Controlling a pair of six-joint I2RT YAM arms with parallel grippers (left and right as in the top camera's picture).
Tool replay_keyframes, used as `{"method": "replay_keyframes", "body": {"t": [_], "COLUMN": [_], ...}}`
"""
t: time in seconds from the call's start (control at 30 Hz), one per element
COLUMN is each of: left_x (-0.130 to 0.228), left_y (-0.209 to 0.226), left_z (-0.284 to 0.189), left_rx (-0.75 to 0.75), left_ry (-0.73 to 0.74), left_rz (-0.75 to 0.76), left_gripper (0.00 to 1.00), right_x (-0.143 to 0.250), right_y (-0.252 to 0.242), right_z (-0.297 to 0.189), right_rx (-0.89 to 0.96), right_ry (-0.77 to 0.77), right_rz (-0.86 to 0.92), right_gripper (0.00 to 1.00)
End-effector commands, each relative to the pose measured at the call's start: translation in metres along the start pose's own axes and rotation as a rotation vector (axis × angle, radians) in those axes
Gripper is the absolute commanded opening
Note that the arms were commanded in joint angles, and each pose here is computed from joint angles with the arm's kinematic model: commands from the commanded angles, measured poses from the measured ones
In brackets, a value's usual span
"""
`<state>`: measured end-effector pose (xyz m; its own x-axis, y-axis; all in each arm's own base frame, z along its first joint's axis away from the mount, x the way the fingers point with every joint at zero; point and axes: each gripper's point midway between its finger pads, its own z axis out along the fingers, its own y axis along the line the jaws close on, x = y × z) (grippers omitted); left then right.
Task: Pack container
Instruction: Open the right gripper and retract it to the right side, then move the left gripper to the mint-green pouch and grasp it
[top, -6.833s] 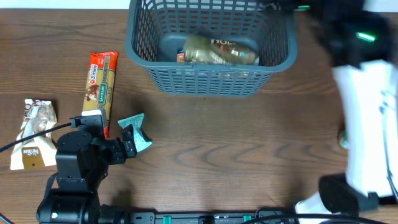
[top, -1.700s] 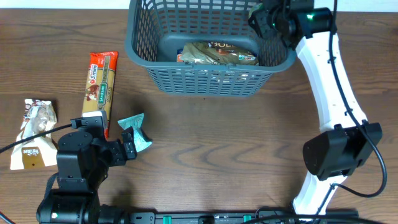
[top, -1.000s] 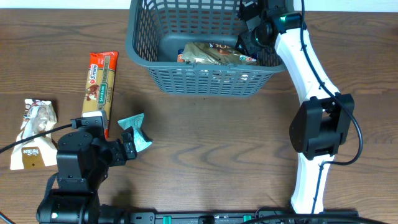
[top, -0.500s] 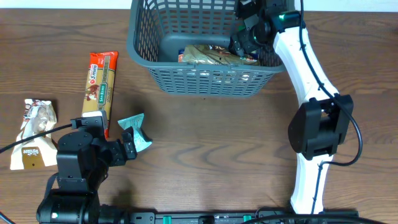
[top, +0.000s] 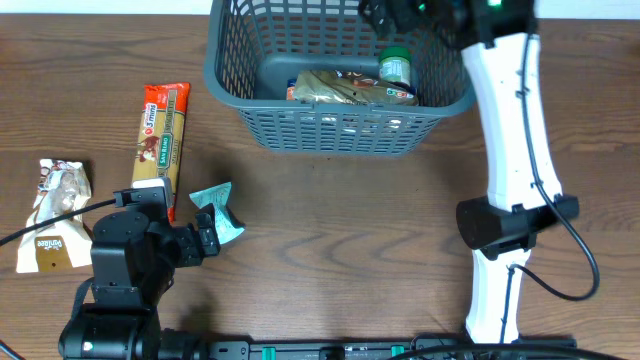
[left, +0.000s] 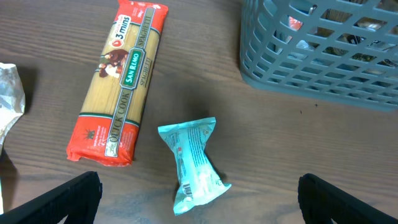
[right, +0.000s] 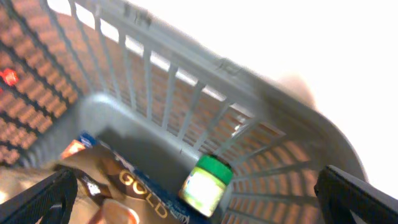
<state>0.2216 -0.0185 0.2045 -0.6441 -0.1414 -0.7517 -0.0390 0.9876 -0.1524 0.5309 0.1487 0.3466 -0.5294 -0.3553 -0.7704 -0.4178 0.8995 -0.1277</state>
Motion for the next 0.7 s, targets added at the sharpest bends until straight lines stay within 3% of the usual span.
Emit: {"method": "replay_keyframes", "body": {"t": [0.0, 0.13, 0.23, 0.37, 0.43, 0.67], "left_x": [-0.008, -0.028, -0.065, -0.1, -0.106, -0.074], "left_y": [0.0, -0.004, -0.006, 0.008, 0.013, 0.021], "left_z": [-0.003, -0.015, -0.034, -0.043, -0.033, 0.037], "left_rx": [-0.005, 0.0, -0.028, -0.178, -0.243, -0.369], "left_ry": [-0.021, -0.045, -0.052, 0.079, 0.221, 0.53], "left_rz": [0.018, -0.021, -0.035, -0.166, -0.263, -0.337], "left_gripper": [0.98, 0.99, 0.99, 0.98, 0.98, 0.98], "right_x": [-0.013, 0.023, 0.066, 0.116, 0.138, 0.164], "right_y": [-0.06, -0.132, -0.167, -0.191, -0.198, -0.202], "right_z": [-0.05, -0.092, -0.107, -0.116, -0.117, -0.1], "right_rx": [0.161, 0.287, 0.36, 0.424, 0.445, 0.442], "right_ry": [-0.088, -0.085, 0.002, 0.141, 0.209, 0.312], "right_rz": [0.275, 0.668, 0.818, 0.895, 0.929, 0.907], "right_gripper": [0.99, 0.99, 0.99, 0.99, 0.99, 0.99]}}
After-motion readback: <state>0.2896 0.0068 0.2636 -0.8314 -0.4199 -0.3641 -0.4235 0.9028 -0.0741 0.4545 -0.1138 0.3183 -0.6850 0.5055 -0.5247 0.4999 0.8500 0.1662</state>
